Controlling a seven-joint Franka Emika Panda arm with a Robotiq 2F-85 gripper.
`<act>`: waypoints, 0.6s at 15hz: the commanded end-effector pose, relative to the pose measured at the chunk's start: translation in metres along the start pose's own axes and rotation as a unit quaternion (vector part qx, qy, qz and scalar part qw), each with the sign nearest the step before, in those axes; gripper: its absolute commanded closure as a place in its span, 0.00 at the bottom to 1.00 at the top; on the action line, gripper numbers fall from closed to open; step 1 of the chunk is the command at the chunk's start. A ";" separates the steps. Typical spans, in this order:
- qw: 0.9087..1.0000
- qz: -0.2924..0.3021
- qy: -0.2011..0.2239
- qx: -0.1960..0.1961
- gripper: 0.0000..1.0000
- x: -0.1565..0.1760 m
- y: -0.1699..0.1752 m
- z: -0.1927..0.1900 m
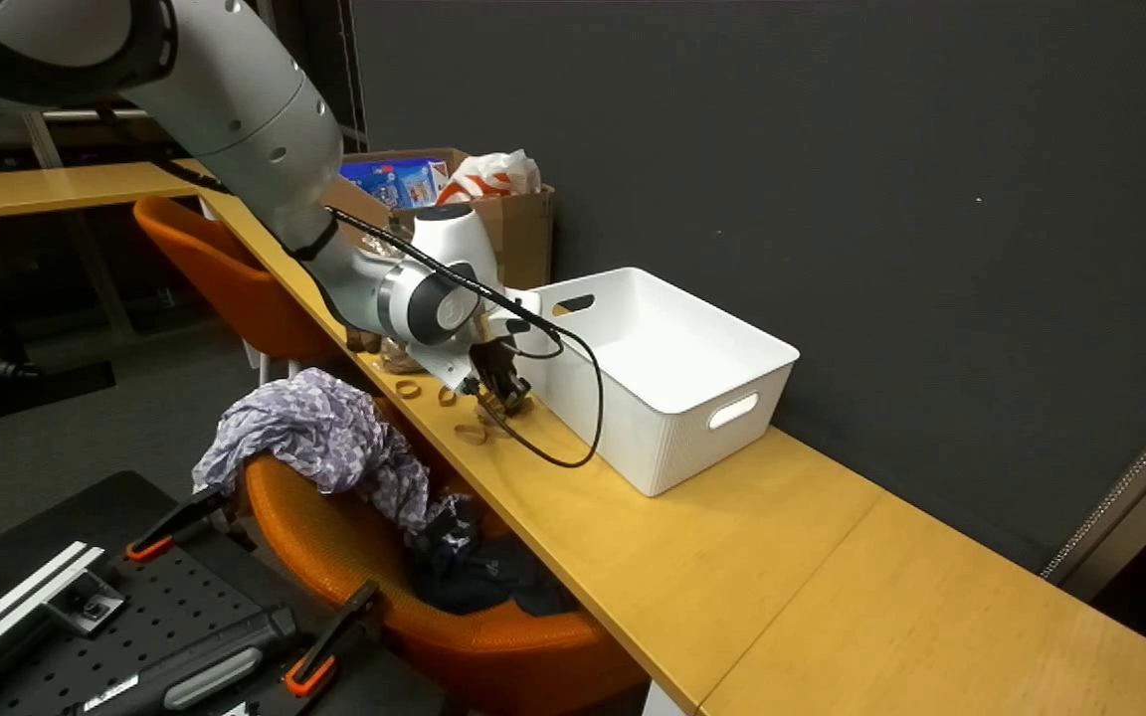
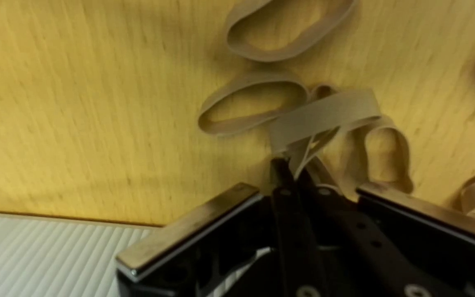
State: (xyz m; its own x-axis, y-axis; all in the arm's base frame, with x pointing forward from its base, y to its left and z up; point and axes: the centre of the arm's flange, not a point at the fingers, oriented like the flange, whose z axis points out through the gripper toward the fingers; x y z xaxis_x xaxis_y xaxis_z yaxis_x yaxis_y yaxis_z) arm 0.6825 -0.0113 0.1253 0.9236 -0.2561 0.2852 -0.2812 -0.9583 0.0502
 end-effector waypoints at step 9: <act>0.999 -0.012 0.046 0.025 0.99 0.010 -0.030 -0.092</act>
State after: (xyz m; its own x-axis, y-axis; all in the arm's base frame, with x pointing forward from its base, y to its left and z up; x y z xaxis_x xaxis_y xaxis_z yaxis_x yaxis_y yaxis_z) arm 0.6893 0.0155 0.1776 0.9108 -0.2302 0.3428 -0.2515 -0.9677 0.0182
